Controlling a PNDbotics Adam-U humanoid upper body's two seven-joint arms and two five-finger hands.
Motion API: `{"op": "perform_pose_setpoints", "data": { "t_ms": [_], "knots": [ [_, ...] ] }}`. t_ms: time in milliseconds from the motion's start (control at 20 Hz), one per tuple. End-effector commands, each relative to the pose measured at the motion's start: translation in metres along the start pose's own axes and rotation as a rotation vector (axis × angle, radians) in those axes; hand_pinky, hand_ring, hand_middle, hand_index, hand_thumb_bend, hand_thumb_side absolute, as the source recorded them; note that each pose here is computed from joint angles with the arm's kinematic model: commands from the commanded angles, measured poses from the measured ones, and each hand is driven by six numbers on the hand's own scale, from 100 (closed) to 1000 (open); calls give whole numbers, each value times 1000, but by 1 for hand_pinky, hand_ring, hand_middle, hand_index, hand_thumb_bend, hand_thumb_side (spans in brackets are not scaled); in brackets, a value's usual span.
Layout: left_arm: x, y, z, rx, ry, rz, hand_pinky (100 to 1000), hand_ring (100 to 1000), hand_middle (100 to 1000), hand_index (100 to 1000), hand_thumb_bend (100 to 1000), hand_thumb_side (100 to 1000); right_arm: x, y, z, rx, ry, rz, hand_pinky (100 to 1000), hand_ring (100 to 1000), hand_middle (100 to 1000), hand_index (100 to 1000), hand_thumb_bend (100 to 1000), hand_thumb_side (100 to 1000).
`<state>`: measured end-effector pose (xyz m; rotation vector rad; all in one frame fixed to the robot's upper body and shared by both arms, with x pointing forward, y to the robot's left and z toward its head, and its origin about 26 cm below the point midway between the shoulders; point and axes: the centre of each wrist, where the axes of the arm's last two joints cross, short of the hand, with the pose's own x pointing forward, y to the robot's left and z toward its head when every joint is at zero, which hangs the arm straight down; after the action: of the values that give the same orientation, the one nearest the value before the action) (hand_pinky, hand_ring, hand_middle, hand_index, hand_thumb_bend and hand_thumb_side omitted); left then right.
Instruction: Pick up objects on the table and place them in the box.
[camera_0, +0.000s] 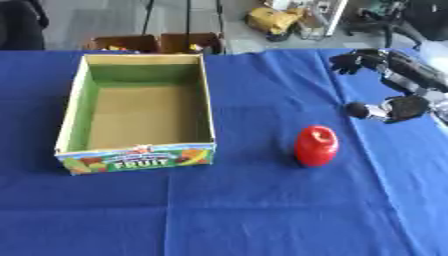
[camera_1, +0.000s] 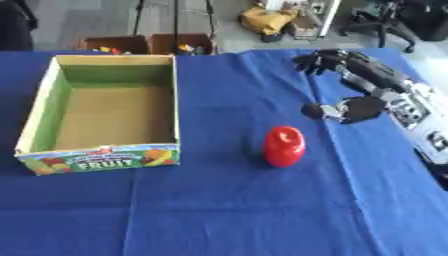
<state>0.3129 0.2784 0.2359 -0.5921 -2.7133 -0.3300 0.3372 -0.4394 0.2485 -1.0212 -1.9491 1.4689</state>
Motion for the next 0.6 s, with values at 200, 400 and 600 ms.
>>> {"op": "perform_pose_setpoints", "data": {
  "t_ms": [200, 400, 600],
  "knots": [
    [5, -2, -8, -24, -27, 1, 663, 660, 756, 925, 100, 915, -2, 4, -9, 36, -11, 50, 658, 724, 760, 944, 616, 1000],
    [5, -2, -8, -23, -24, 0, 661, 657, 757, 926, 100, 919, 0, 16, -16, 45, -1, 50, 663, 726, 762, 947, 617, 1000],
    [5, -2, -6, -22, -19, -1, 661, 657, 757, 926, 100, 918, 6, 22, -31, 32, 33, 63, 674, 730, 764, 944, 612, 1000]
  ]
}}
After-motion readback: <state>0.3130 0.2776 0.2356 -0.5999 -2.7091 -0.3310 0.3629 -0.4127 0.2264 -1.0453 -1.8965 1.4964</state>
